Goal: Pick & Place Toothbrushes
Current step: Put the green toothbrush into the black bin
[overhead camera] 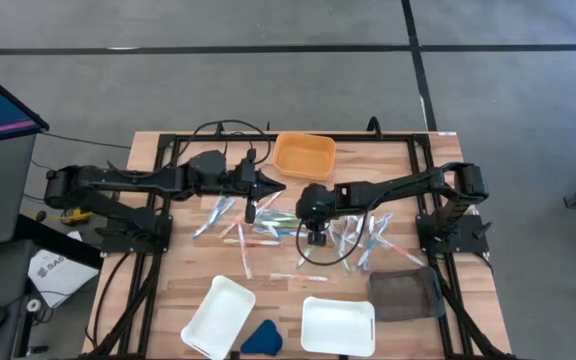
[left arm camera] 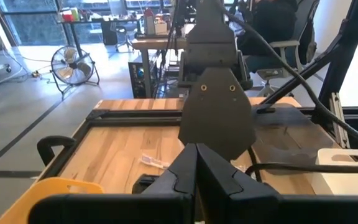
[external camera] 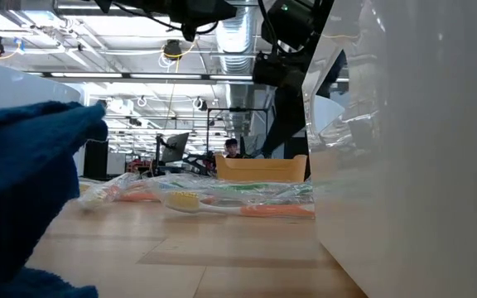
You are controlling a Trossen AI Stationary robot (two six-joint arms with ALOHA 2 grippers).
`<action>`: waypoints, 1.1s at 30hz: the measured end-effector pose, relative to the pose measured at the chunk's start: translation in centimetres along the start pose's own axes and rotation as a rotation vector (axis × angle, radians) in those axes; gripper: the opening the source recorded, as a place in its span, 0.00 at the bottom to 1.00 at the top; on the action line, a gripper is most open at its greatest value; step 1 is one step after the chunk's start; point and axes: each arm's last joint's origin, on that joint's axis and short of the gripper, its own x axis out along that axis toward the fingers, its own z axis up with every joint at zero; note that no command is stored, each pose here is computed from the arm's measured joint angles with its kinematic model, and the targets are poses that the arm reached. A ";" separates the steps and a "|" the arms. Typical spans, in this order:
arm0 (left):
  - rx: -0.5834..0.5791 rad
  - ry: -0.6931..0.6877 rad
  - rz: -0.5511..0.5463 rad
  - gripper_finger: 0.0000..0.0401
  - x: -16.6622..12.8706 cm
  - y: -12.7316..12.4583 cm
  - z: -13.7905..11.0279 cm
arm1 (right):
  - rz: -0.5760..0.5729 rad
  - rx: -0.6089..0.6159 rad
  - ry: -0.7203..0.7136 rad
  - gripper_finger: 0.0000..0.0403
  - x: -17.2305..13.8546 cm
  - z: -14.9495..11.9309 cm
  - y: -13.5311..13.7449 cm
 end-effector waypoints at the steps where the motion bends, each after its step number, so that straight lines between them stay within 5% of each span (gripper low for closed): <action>1: 0.000 -0.005 0.000 0.01 0.0 0.0 0.0 | -0.001 0.001 -0.004 0.19 0.1 0.0 0.0; 33: 0.001 -0.015 -0.006 0.01 0.0 -0.1 0.2 | -0.038 0.040 0.064 0.19 3.8 -1.6 -2.5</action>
